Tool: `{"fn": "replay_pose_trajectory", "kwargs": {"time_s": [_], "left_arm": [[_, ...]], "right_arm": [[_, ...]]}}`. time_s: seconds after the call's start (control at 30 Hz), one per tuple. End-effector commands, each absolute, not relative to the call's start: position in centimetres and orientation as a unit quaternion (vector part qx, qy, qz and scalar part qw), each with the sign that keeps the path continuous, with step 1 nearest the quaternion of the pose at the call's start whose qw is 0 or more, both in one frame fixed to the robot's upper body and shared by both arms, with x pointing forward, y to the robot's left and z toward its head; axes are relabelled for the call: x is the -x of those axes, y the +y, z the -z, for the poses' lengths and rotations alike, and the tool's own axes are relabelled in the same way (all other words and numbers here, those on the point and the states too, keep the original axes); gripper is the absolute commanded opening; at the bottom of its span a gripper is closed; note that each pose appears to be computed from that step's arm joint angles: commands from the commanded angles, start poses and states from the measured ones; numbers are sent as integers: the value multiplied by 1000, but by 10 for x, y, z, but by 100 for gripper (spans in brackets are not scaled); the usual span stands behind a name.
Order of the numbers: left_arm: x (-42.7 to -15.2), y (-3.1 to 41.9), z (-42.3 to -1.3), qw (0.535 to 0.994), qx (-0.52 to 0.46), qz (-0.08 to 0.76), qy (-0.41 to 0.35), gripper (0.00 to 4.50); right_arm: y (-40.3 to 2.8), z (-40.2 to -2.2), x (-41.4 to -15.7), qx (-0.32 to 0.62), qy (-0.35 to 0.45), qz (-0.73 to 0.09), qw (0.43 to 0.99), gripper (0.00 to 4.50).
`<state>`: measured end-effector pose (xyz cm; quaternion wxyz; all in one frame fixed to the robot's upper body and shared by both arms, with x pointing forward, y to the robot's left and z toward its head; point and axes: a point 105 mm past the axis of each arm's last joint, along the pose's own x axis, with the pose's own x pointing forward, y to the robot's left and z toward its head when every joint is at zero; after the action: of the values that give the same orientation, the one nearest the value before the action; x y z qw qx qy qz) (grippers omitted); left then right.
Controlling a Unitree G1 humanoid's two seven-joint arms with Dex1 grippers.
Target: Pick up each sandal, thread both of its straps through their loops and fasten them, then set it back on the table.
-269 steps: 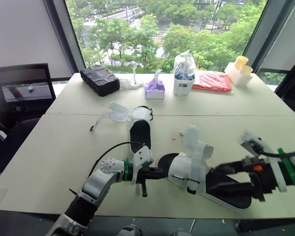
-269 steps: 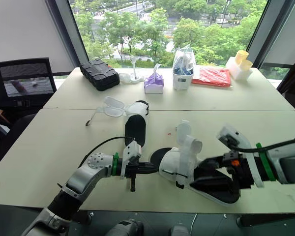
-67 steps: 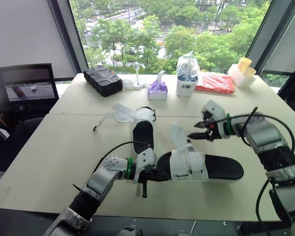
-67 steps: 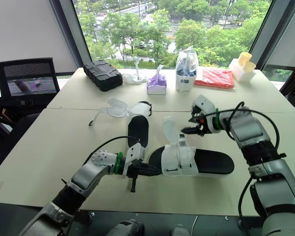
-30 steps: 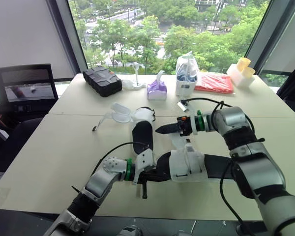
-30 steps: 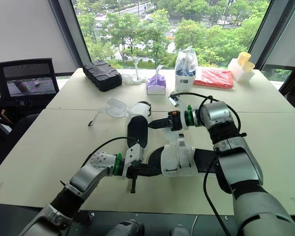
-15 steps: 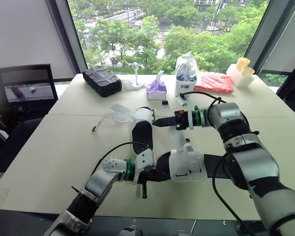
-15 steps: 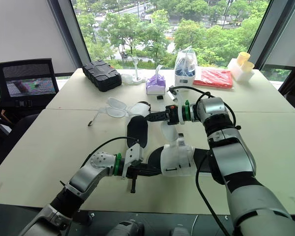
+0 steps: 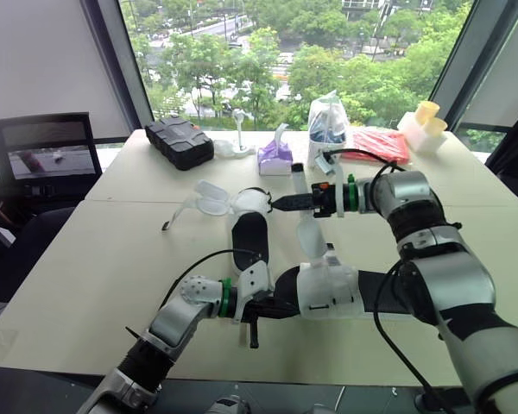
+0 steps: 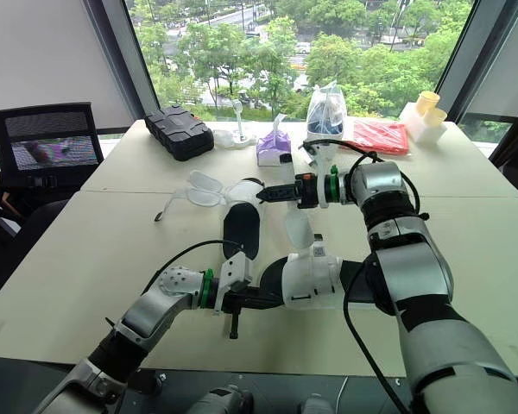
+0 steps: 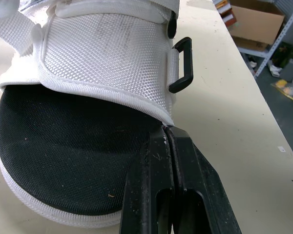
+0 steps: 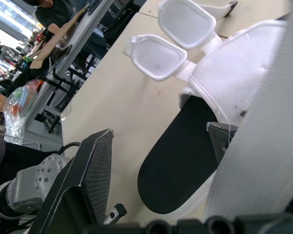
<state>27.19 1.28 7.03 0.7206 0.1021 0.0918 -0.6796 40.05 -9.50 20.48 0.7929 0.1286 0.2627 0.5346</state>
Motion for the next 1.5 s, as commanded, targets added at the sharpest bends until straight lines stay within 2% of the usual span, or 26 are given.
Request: {"fn": "replay_pose_trajectory", "kwargs": {"time_s": [0.03,0.1,0.2,0.3,0.5,0.7,0.87,1.07,1.23,1.5], "left_arm": [[-266,18,-37,716,-112,670,161,0],[-267,18,-37,715,-113,670,161,0],[-267,18,-37,715,-112,671,162,0],[-268,18,-37,714,-112,672,162,0],[-267,15,-36,710,-111,676,160,0],[-266,14,-34,707,-107,680,162,0],[-267,15,-34,701,-111,685,164,0],[-267,18,-34,700,-112,686,166,0],[-268,18,-35,700,-112,685,166,0],[-265,19,-35,705,-107,680,168,0]], "right_arm": [[-97,-228,-400,-117,232,-548,795,260],[-100,-229,-398,-116,231,-549,795,167],[-103,-230,-394,-111,232,-554,792,5],[-103,-232,-386,-104,229,-562,788,5],[-103,-238,-355,-68,206,-586,780,5],[-103,-223,-318,58,143,-596,788,5],[-108,-189,-273,212,28,-601,770,5],[-122,-149,-259,376,-38,-567,731,5],[-127,-125,-249,463,-106,-561,678,5],[-120,-101,-245,534,-202,-543,616,5]]}}
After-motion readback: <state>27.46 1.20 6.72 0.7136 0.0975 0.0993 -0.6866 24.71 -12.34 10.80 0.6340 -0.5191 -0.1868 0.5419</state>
